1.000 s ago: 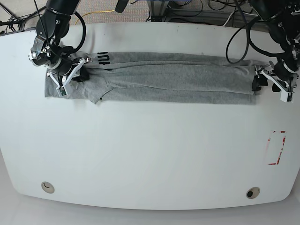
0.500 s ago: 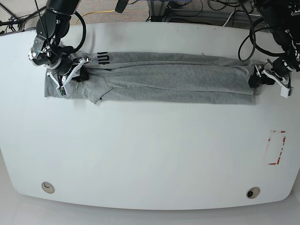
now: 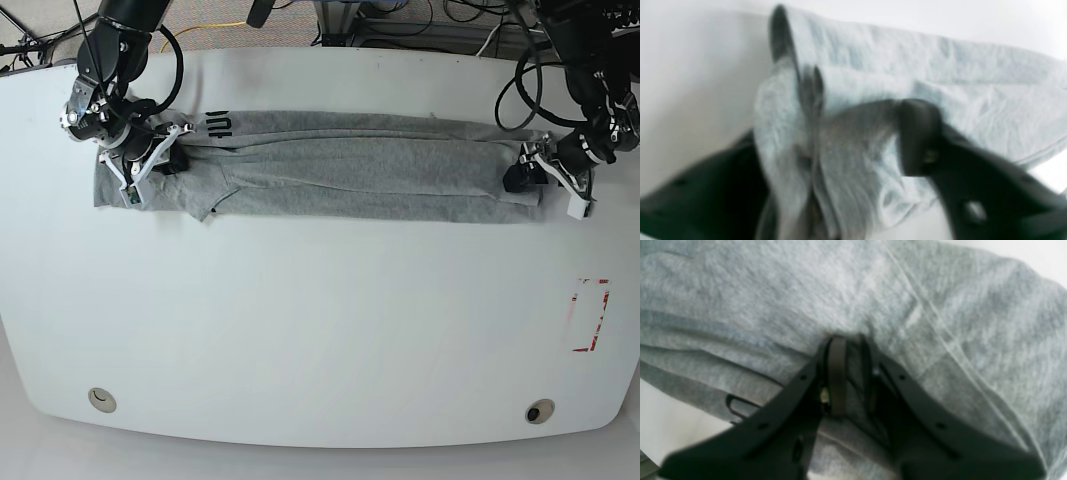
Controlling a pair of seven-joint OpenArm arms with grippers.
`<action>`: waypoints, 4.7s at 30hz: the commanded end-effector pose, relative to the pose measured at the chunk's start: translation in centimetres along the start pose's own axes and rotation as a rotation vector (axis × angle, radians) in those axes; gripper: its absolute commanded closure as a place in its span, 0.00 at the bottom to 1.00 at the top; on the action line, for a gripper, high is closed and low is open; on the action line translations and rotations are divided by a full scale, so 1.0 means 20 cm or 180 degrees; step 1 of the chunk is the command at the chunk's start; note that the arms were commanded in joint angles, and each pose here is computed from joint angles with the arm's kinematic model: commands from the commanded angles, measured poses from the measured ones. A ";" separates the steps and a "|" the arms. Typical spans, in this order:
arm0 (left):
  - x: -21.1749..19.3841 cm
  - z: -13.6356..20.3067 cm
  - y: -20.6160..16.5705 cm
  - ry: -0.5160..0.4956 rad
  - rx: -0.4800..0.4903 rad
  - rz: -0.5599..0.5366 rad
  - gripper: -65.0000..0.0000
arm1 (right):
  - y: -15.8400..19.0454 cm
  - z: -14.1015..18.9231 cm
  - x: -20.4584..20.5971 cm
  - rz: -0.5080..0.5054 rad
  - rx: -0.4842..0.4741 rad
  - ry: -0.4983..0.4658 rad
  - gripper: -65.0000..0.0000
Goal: Fold the T-shirt properly
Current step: 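Carry the strip's end with the left gripper toward the right gripper, then lay the folded end down and move the right gripper to the strip's other end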
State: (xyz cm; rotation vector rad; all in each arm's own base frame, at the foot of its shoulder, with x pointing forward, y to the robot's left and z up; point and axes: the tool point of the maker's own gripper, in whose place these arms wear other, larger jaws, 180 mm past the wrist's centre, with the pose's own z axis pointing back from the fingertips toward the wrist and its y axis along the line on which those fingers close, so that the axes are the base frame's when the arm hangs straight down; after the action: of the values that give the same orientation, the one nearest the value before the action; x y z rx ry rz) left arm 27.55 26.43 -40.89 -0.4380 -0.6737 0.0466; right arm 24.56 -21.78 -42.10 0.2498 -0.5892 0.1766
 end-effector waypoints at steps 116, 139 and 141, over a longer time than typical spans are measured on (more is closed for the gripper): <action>-0.16 -0.37 -0.96 0.0410 -0.0549 -0.1834 0.39 | -0.67 0.68 0.13 -0.1156 -0.0733 -0.0752 0.00; -0.16 -0.36 -0.91 0.0429 -0.0503 -0.1862 0.39 | -0.47 0.37 -0.07 -0.1709 0.0253 -0.0572 0.00; -0.16 -0.36 -0.91 0.0434 -0.0502 -0.1862 0.39 | -0.40 0.35 -0.06 -0.1620 0.0322 -0.0557 0.00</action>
State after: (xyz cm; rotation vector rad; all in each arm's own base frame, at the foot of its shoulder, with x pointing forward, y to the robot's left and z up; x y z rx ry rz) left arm 27.56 6.16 -40.50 -0.4037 -0.6627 -0.5789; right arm 21.54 -31.90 -39.60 0.5094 -0.6475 -0.3422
